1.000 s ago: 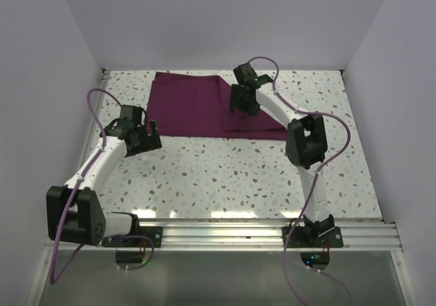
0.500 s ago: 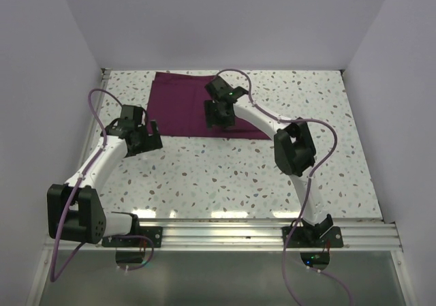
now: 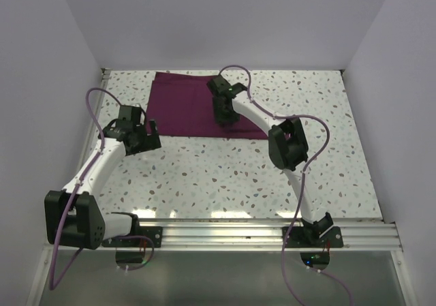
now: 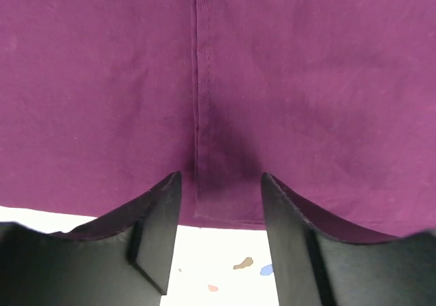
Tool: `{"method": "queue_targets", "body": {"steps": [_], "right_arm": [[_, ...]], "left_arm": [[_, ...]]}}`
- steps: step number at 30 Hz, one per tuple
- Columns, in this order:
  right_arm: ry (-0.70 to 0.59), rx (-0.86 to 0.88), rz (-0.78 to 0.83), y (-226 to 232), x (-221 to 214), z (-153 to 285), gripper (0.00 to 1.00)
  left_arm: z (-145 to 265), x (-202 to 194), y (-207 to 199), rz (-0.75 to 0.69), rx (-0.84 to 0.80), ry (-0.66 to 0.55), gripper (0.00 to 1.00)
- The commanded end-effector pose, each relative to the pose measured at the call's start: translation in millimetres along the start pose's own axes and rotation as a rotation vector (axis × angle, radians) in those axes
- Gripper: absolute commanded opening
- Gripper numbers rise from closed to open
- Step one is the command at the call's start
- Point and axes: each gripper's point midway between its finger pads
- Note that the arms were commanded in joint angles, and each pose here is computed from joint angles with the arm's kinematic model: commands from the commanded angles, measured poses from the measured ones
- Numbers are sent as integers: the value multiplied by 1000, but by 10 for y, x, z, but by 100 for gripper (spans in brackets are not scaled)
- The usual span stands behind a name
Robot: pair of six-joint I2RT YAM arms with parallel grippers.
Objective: Open and lay out the surgical kit
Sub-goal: Open the surgical kit at the center of the board.
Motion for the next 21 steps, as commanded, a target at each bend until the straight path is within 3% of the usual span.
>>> {"method": "queue_targets", "body": {"steps": [1, 6, 17, 21], "right_arm": [[-26, -43, 18, -60, 105, 77, 52], [18, -50, 22, -57, -63, -46, 43], [86, -73, 59, -35, -309, -172, 41], [77, -95, 63, -72, -267, -138, 19]], "left_arm": [[22, 69, 11, -26, -1, -29, 100], [-3, 65, 0, -23, -8, -28, 100], [-27, 71, -9, -28, -10, -26, 100], [-22, 85, -15, -30, -13, -29, 100]]}}
Point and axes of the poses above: each gripper's point midway between its finger pads, its own z axis back along the fingers, its own y axis along the line the jaws close on, x = y × z
